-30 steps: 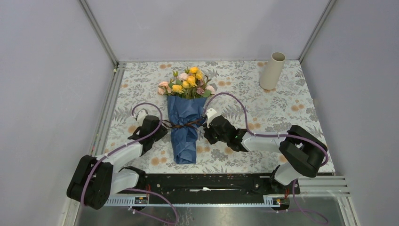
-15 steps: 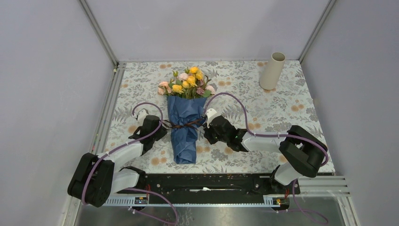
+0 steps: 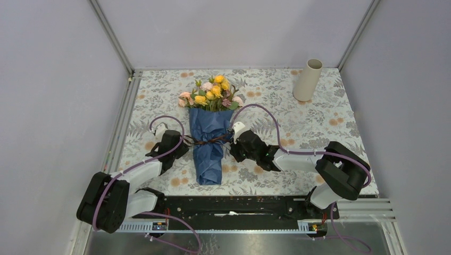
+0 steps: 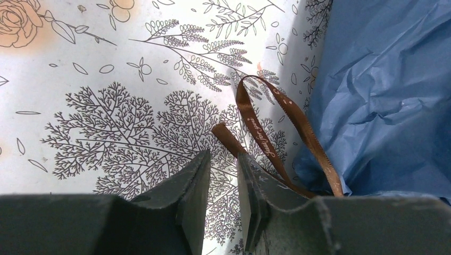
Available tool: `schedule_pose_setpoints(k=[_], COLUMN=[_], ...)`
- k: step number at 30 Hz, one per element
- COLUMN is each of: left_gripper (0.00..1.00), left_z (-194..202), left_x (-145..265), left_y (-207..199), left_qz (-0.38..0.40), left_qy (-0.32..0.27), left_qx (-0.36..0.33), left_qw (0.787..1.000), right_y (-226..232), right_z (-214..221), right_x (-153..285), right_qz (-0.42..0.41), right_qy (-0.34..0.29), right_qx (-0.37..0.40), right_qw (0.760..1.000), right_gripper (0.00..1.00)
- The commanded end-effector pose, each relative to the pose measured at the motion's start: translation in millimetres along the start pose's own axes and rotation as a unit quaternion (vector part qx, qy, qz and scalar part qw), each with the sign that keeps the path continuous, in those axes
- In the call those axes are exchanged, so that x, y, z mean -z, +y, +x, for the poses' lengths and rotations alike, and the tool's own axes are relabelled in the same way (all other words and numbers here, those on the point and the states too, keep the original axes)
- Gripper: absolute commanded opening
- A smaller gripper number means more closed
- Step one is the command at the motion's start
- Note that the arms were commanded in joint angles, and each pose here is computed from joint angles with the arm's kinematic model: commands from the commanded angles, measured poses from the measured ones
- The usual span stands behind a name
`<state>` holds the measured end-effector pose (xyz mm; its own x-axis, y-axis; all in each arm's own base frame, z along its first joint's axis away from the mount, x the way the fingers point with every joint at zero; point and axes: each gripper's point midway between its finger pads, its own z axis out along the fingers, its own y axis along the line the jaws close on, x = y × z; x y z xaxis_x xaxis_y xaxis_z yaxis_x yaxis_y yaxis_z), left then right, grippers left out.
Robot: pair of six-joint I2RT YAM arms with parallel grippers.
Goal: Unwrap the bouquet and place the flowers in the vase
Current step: Untie the ribbon from the wrapping paper.
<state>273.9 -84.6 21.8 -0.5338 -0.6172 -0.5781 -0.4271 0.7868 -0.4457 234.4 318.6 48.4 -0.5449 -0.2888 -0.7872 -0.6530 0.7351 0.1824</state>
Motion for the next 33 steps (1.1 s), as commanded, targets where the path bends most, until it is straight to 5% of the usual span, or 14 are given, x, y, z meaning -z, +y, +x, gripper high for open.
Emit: schedule_pose_setpoints(k=[1, 16, 21, 29, 33], left_gripper=[0.3, 0.34, 0.26, 0.01, 0.0], left_z=[-16.2, -17.9, -18.3, -18.6, -19.1], left_x=[-2.5, -5.4, -7.1, -9.1, -8.9], left_y=[-12.4, -19.0, -22.8, -25.6, -25.0], left_qz=[0.01, 0.012, 0.006, 0.001, -0.002], left_qy=[-0.025, -0.028, -0.032, -0.033, -0.035], left_qx=[0.002, 0.0, -0.007, -0.017, -0.018], left_qw=[1.0, 1.0, 0.999, 0.999, 0.999], right_y=[11.5, 13.9, 14.1, 13.1, 12.7], right_z=[-15.6, -11.0, -11.9, -12.0, -11.8], right_x=[2.7, 0.3, 0.7, 2.8, 3.4], right_qz=[-0.02, -0.027, -0.028, -0.026, -0.025], right_qy=[-0.027, -0.025, -0.027, -0.027, -0.028], right_qx=[-0.004, -0.016, -0.017, -0.015, -0.016], right_qw=[0.999, 0.999, 0.999, 0.999, 0.999], right_gripper=[0.11, 0.1, 0.1, 0.1, 0.1])
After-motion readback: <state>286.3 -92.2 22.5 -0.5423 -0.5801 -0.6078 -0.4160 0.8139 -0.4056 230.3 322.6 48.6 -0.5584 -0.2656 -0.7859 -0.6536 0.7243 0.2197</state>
